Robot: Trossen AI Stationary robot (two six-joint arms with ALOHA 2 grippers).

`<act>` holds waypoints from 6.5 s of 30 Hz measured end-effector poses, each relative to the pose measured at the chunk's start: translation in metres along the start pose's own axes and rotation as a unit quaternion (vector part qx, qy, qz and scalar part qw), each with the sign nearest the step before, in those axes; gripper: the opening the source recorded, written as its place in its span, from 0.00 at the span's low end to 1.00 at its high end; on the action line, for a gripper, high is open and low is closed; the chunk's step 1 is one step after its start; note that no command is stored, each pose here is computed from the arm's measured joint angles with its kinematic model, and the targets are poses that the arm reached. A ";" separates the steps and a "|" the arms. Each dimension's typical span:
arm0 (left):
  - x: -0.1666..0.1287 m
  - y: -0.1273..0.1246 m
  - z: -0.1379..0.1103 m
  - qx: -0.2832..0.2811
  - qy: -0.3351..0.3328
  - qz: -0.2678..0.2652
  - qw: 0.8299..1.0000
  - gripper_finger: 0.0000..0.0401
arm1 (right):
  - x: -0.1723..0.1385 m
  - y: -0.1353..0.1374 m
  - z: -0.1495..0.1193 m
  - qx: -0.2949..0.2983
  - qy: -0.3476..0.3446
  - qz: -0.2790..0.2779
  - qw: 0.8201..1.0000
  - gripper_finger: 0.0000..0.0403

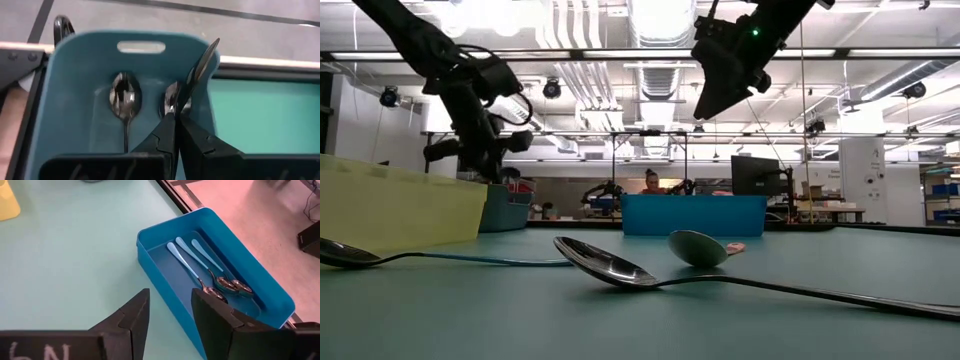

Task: Sort silverware by color (type)
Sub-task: Put the black spoon into the blue bin, then put the orange spoon into the yellow bin

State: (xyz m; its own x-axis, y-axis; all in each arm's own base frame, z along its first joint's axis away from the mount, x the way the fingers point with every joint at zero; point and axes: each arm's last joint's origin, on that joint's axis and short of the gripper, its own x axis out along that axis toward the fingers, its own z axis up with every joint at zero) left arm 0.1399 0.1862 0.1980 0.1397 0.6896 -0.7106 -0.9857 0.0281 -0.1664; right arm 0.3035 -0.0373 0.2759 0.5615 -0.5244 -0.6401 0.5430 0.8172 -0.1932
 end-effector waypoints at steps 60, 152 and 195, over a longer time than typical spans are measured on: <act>0.014 0.002 -0.013 0.017 0.014 0.037 0.999 0.22 | 0.001 0.000 -0.003 -0.005 0.006 -0.001 1.000 0.38; -0.132 -0.105 -0.101 0.326 -0.110 -0.385 0.857 0.24 | 0.069 0.160 -0.098 -0.395 0.116 0.401 0.819 0.02; -0.135 -0.141 -0.112 0.356 -0.214 -0.495 0.763 0.24 | -0.004 0.081 -0.032 -0.056 -0.450 0.108 0.885 0.02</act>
State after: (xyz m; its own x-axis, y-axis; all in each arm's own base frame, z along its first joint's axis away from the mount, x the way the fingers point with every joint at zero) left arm 0.2704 0.0077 0.2406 0.9560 0.2438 -0.1630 -0.2396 0.9698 0.0457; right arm 0.3252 0.0385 0.2385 0.9416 -0.2902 0.1711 0.3258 0.9137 -0.2431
